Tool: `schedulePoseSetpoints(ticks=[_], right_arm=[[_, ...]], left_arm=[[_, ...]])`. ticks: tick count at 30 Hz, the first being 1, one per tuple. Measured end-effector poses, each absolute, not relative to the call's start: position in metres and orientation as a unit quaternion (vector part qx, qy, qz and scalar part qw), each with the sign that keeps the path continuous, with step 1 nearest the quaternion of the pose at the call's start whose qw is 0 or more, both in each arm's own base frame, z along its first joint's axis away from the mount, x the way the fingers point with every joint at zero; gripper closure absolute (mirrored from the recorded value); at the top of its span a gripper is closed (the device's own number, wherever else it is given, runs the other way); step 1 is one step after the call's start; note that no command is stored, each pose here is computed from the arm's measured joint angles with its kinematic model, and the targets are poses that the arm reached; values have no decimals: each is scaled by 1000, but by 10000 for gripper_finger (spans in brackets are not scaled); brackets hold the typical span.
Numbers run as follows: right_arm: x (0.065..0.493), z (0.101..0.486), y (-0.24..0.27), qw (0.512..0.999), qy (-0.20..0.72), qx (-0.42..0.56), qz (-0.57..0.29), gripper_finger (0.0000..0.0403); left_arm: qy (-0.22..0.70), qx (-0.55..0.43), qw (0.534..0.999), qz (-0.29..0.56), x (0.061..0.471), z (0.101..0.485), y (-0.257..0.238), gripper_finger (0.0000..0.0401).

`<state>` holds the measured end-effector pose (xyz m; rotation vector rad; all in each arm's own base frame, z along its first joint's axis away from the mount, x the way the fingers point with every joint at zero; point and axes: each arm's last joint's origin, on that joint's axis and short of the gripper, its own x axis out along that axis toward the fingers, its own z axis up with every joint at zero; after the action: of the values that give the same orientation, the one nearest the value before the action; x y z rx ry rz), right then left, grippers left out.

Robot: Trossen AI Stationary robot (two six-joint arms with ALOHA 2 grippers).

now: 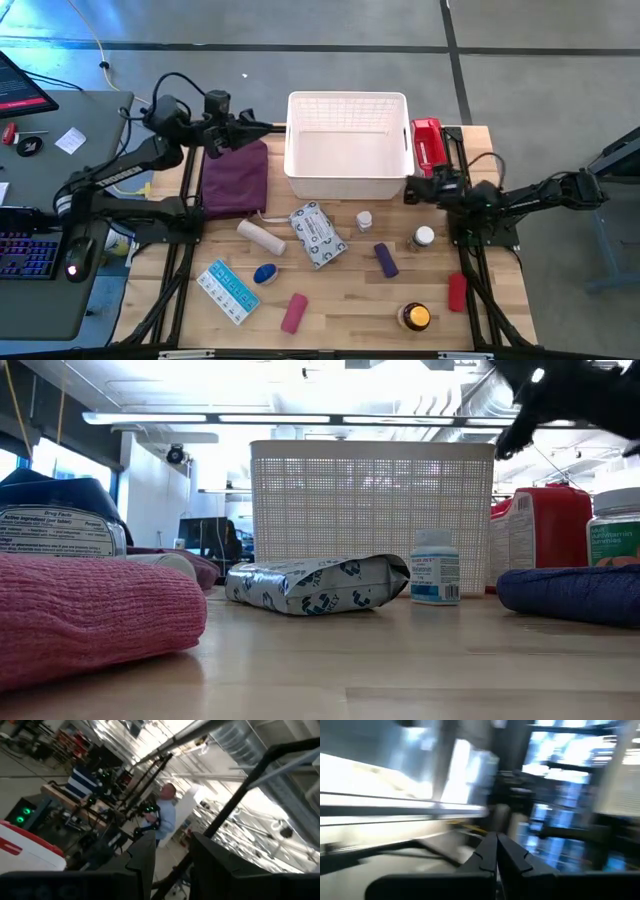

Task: Pick & place medical supplies in basket/bin
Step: Put the red first aid kit into the white bin

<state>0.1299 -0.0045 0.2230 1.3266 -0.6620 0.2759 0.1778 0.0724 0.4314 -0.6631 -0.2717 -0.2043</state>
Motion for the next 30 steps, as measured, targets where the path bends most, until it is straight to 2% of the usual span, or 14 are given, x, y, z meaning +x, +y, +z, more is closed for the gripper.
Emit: schedulePoseSetpoints(ticks=[3, 9, 12, 16, 20, 24, 26, 30], right_arm=[[121, 242, -4, 723, -367, 558, 178, 402], [124, 306, -3, 728, -448, 480, 197, 402], [125, 347, -3, 765, -490, 386, 160, 402], [128, 395, -4, 840, -498, 215, 28, 402], [133, 431, -13, 898, -399, 134, -126, 402], [131, 458, -22, 943, -205, 77, -251, 402], [126, 466, -27, 944, -99, 61, -309, 402], [111, 474, -36, 909, 52, 90, -405, 402]], left_arm=[[-141, -334, 928, -87, 179, 431, 74, 240], [-177, -358, 915, -60, 177, 435, 76, 240], [-192, -354, 914, -54, 176, 437, 76, 240], [-201, -364, 909, -26, 177, 436, 78, 240], [-208, -377, 902, -22, 177, 437, 77, 240], [-213, -385, 898, -18, 180, 437, 72, 240], [-217, -385, 897, -13, 181, 437, 69, 240], [-219, -381, 898, -9, 182, 437, 66, 240]])
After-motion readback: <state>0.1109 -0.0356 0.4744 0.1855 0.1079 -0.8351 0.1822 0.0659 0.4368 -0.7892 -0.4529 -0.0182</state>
